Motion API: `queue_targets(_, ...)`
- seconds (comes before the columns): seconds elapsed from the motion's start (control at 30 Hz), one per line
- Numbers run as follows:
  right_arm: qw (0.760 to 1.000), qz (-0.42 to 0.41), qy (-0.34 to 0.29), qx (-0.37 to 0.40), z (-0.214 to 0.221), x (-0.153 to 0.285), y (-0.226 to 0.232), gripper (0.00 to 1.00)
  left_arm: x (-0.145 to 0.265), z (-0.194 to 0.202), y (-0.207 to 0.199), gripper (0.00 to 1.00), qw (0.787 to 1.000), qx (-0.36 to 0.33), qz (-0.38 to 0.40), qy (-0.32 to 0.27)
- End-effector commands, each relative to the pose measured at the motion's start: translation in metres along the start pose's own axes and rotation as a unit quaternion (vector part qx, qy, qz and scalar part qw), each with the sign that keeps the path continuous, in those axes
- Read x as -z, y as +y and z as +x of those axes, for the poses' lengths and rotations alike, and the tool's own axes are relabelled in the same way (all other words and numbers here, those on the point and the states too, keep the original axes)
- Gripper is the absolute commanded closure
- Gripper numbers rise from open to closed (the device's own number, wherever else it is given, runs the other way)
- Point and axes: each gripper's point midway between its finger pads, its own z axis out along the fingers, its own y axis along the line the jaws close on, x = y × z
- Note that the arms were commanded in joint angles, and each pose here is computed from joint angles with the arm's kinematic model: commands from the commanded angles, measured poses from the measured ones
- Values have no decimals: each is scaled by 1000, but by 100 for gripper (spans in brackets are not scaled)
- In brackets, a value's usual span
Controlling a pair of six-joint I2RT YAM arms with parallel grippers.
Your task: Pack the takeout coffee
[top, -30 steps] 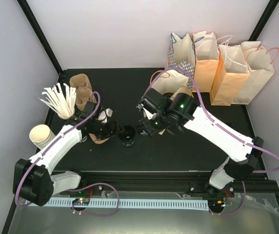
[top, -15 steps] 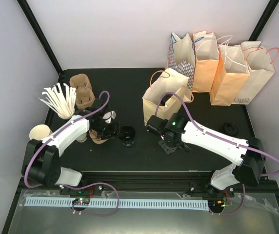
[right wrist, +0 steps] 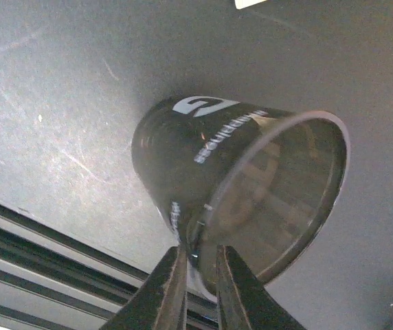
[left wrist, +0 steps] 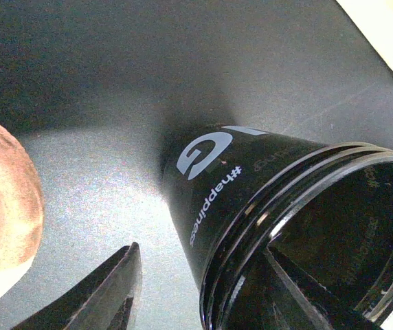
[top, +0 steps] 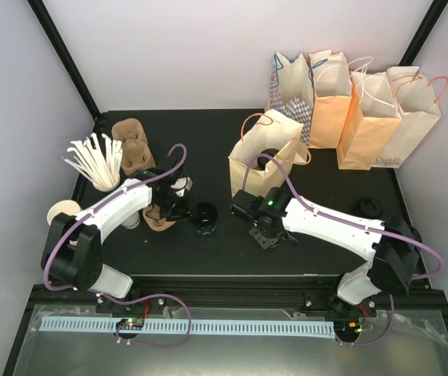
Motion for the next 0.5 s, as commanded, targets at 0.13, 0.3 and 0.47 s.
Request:
queue_targets(0.13, 999, -18, -38, 9, -14, 10, 6, 62, 2, -5, -5, 54, 1000, -11, -11, -4)
queue_targets(0.3, 997, -42, -65, 10, -21, 26, 9, 62, -1, -6, -5, 63, 1000, -11, -12, -3)
queue_targets(0.47, 988, -108, -112, 6, -31, 47, 26, 59, -2, -9, -6, 79, 1000, -11, -14, -1)
